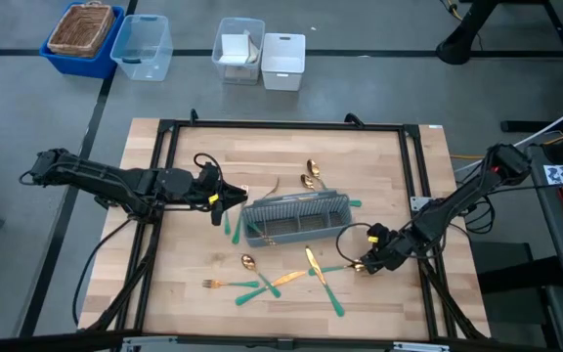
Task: Sort silverware
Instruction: Put the green spoon into the gray utensil holder
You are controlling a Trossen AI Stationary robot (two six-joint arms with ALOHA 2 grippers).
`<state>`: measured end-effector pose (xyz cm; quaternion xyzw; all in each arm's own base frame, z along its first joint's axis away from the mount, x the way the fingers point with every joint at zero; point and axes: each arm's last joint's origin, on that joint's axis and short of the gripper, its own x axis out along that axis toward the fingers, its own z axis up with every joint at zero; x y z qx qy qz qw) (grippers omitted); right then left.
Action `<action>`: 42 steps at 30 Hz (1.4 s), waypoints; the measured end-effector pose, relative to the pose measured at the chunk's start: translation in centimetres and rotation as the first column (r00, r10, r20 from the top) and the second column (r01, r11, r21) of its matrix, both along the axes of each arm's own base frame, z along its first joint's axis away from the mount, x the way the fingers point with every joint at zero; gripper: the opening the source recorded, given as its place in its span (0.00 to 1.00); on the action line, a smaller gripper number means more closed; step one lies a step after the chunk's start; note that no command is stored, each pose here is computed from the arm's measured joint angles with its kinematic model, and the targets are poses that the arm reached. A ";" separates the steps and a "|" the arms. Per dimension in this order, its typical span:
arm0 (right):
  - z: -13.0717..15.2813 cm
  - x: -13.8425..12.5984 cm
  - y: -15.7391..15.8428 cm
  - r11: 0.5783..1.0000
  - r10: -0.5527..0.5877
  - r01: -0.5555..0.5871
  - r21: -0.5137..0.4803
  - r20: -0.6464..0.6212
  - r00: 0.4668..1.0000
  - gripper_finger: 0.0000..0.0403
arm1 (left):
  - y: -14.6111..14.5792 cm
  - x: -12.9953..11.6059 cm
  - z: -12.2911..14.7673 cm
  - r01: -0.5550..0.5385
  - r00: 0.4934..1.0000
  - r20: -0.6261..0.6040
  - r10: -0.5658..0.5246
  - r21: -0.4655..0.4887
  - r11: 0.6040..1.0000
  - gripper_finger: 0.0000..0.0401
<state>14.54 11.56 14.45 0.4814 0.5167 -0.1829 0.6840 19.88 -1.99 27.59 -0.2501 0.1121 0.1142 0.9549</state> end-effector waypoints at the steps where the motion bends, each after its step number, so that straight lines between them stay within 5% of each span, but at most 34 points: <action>1: -0.1 0.1 0.1 1.000 0.000 0.000 0.004 0.005 1.000 0.27 | 0.0 0.0 0.0 0.000 1.000 0.000 0.000 0.000 1.000 0.25; 11: -0.8 0.8 0.6 1.000 -0.010 0.010 0.014 0.010 1.000 0.26 | 0.0 0.0 0.0 0.000 1.000 0.000 0.000 0.000 1.000 0.25; 20: -0.3 1.3 1.0 0.998 -0.025 0.021 0.062 0.068 0.997 0.03 | 0.0 0.0 0.0 0.000 1.000 0.000 0.000 0.000 1.000 0.25; 42: 1.3 2.5 1.6 0.996 -0.086 0.079 0.049 0.173 0.981 0.02 | 0.0 0.0 0.0 -0.002 1.000 0.004 0.002 -0.004 1.000 0.25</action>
